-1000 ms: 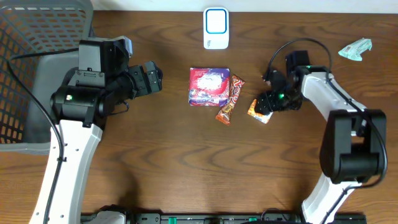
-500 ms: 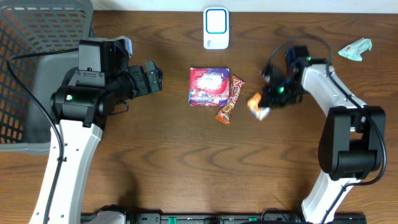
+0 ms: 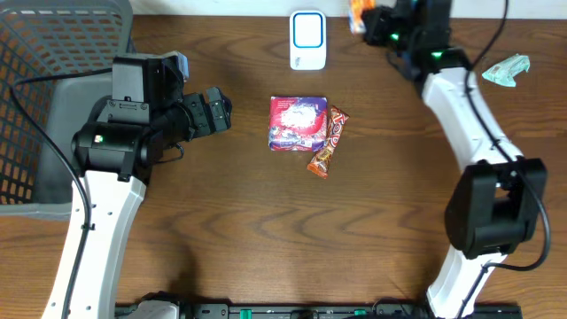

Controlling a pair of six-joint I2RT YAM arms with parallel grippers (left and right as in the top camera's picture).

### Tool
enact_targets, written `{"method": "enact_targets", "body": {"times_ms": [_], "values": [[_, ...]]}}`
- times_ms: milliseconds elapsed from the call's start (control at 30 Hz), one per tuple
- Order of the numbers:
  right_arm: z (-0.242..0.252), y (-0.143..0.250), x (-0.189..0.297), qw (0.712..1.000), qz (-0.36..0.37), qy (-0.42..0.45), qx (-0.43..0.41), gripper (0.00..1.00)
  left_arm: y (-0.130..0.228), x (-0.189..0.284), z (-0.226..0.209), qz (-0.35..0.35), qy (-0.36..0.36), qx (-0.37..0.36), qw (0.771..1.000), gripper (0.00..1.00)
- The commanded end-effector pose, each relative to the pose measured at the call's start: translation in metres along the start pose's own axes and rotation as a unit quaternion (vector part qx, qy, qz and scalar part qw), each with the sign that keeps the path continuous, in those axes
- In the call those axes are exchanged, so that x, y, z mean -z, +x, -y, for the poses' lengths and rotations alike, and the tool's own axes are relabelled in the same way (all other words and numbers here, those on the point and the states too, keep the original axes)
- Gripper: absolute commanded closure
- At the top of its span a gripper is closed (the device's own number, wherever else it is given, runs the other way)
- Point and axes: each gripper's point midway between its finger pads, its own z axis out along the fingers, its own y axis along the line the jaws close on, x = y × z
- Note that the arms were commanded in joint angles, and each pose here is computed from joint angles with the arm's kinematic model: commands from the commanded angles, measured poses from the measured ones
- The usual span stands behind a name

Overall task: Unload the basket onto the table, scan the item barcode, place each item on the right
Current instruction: 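Lift the orange tissue pack up to the scanner with the right gripper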

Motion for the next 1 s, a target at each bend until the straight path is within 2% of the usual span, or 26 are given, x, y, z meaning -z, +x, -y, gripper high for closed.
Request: {"method": "enact_targets", "body": {"times_ms": [0, 233, 333, 500, 600, 800, 867, 967], "values": [[0.002, 0.012, -0.022, 0.993, 0.037, 0.105, 0.045, 0.99, -0.001, 0.003, -0.001, 0.005, -0.002, -0.005, 1.0, 0.02], [-0.034, 0.049, -0.062, 0.97, 0.061, 0.13, 0.198, 0.99, -0.001, 0.003, -0.001, 0.005, -0.002, -0.005, 1.0, 0.02], [-0.033, 0.061, -0.073, 0.959, 0.073, 0.16, 0.222, 0.99, -0.001, 0.003, -0.001, 0.005, -0.002, -0.005, 1.0, 0.02], [-0.031, 0.065, -0.08, 0.957, 0.081, 0.162, 0.225, 0.99, -0.001, 0.003, -0.001, 0.005, -0.002, -0.005, 1.0, 0.02], [-0.027, 0.05, -0.074, 0.956, 0.091, 0.17, 0.219, 0.99, -0.001, 0.003, -0.001, 0.005, -0.002, -0.005, 1.0, 0.02], [0.013, -0.032, -0.018, 0.946, 0.134, 0.249, 0.156, 0.99, -0.001, 0.003, -0.001, 0.005, -0.002, -0.005, 1.0, 0.02], [0.05, -0.051, 0.009, 0.935, 0.124, 0.295, 0.15, 0.99, -0.001, 0.003, -0.001, 0.005, -0.002, -0.005, 1.0, 0.02], [0.122, -0.048, 0.037, 0.918, 0.065, 0.365, 0.137, 0.99, -0.001, 0.003, -0.001, 0.005, -0.002, -0.005, 1.0, 0.02]]}}
